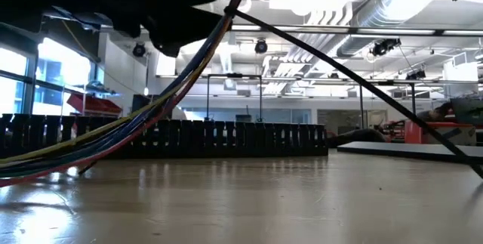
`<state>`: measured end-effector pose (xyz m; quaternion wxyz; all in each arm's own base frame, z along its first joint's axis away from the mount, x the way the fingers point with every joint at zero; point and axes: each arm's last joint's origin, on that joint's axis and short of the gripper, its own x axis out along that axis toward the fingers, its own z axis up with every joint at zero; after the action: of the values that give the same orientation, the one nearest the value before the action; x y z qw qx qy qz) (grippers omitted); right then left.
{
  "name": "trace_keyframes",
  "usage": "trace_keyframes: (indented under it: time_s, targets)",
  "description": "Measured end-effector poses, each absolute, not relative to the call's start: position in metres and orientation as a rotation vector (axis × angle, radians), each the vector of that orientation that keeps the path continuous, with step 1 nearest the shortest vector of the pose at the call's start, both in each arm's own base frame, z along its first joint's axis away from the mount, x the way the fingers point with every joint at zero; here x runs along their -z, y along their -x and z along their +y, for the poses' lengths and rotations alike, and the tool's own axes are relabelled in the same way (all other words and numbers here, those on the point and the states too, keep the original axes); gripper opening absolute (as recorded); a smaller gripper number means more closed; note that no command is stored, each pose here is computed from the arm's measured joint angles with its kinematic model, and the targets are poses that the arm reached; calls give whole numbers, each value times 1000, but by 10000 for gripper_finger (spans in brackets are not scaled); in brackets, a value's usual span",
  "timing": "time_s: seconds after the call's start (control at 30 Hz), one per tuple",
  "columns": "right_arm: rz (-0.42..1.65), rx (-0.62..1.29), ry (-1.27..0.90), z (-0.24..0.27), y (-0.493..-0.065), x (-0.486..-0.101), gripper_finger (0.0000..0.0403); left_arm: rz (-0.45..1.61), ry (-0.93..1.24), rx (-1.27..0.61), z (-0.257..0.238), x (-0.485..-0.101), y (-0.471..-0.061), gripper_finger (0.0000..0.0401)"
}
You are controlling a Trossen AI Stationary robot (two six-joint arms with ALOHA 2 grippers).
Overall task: Ziptie cables
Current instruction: Put the zip tied cable wires into black cable duct
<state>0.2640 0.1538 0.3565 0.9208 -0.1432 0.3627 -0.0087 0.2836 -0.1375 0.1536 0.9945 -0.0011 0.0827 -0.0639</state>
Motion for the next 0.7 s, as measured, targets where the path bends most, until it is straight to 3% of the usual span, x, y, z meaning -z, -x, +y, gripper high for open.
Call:
trace_keyframes:
  time_s: [0.4, 0.57, 0.7]
  targets:
    - [712, 19, 327, 154, -263, -370, 0, 257, 24, -12, -142, -128, -303, 220]
    - [691, 11, 331, 155, -258, -386, 0, 358, 28, -48, -148, -119, -297, 145]
    - [654, 28, 359, 156, -255, -396, 0, 356, 18, -83, -148, -118, -296, 40]
